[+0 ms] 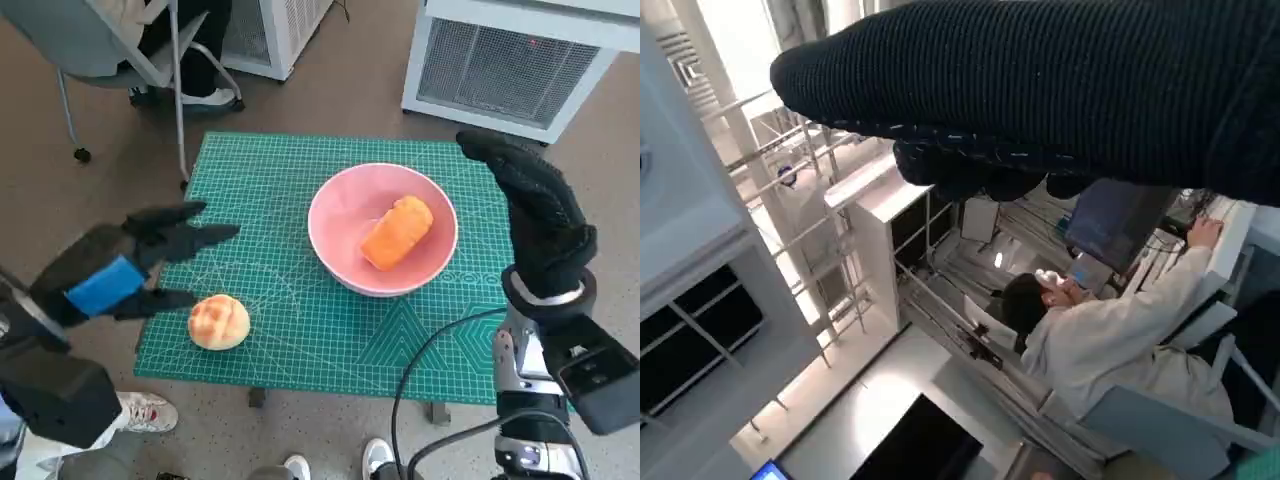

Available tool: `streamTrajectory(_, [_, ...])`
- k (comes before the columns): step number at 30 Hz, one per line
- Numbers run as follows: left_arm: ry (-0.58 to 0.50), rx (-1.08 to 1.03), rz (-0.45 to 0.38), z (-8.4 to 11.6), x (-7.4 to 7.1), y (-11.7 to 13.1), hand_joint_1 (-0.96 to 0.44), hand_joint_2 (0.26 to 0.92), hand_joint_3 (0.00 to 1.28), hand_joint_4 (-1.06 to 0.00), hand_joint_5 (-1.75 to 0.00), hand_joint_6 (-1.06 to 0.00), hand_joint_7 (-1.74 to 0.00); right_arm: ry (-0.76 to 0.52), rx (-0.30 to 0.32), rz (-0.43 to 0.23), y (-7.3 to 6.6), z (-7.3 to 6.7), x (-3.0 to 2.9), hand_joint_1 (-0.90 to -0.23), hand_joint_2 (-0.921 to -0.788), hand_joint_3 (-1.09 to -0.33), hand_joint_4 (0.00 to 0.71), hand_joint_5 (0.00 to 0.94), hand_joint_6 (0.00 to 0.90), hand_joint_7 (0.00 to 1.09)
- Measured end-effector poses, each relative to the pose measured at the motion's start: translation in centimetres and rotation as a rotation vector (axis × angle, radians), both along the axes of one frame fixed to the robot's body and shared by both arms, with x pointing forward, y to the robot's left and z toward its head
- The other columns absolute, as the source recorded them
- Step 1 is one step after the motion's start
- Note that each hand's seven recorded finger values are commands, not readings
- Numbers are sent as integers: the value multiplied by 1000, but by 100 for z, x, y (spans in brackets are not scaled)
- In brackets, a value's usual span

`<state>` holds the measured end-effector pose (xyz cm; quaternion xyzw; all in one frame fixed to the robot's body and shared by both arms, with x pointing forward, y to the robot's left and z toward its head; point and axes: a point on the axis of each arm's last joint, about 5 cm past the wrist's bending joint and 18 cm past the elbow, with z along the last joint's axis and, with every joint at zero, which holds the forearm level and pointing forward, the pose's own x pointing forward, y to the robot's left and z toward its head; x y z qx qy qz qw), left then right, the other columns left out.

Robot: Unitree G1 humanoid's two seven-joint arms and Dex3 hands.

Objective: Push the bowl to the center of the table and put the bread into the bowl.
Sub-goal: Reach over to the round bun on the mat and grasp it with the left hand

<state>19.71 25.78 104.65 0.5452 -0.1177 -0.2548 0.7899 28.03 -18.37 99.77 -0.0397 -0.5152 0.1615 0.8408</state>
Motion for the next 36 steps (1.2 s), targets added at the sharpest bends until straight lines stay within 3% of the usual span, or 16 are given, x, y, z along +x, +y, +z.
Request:
streamTrajectory(22, [212,34,36,-562,81,-32,-186,881,2,-387,-8,-478,0,11,-2,20,-7,-6,17,-576,-921,-739,258,0,-1,629])
streamTrajectory(36, [370,121,93,-725,206,-90,-212,896,10,-404,-7,-483,-11,25,-18,26,-26,12,28,-589,-921,-739,256,0,-1,628])
